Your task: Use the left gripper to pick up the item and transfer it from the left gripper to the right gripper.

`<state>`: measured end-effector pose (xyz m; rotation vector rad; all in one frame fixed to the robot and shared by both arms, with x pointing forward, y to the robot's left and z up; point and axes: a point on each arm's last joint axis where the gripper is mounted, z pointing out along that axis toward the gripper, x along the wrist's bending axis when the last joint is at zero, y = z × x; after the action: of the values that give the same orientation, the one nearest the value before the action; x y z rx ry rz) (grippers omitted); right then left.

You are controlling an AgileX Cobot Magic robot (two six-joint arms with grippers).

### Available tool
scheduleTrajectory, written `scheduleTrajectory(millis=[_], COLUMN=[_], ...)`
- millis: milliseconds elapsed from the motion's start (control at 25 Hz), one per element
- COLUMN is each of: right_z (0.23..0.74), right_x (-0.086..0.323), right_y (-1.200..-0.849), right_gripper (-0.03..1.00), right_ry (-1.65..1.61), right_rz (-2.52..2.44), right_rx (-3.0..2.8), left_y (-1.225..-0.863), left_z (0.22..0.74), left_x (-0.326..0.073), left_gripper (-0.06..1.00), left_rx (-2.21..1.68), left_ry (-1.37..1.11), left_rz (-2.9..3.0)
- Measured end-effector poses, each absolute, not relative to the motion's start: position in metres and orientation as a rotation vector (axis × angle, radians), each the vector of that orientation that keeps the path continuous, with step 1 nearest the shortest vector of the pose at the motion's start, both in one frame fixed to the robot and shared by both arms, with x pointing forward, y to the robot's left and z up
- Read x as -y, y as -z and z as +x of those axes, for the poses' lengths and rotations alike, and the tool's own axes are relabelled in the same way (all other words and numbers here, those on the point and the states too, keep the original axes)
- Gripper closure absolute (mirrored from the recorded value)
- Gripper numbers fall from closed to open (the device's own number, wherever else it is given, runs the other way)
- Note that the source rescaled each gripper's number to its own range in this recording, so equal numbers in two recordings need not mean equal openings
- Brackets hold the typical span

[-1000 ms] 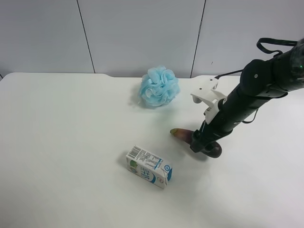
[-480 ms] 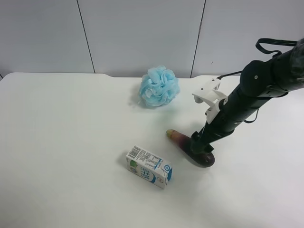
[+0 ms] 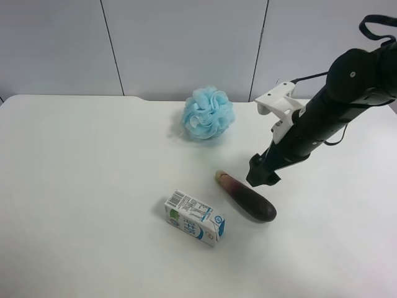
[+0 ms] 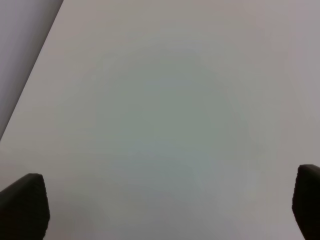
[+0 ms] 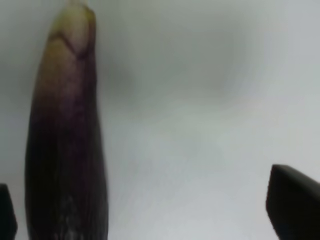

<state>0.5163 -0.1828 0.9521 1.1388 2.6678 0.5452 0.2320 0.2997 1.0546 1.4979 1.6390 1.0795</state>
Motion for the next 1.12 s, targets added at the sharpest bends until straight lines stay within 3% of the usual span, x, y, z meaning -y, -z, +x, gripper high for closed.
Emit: scheduleTrajectory(millis=[200,480,880,1120], right_z=[0.512,0.487,0.399,0.327], right_x=[0.184,0.189,0.215,0.252], right_y=[-0.966,-1.012,-1.089,-1.094], right_gripper=[-0.03,-0.03,-0.03,-0.03], right_ry=[-0.579,-0.696,-0.804,-0.742], right_rz=[1.128,1.126,1.178,1.276], right_rx=[-2.649,-2.612,-2.592,-2.469], left_y=[-1.055,-1.055,-1.055,-1.055], left_z=[0.232,0.232,0.232,0.232], left_x=[-0.300,-0.300,-0.300,-0.300], left_gripper=[-0.05,-0.05,-0.05,-0.05], left_rx=[-1.639,-1.639,-1.639,-1.639], left_ry=[-1.080,-1.080,-1.080,-1.080], left_rz=[1.498,1.498,1.498,1.498])
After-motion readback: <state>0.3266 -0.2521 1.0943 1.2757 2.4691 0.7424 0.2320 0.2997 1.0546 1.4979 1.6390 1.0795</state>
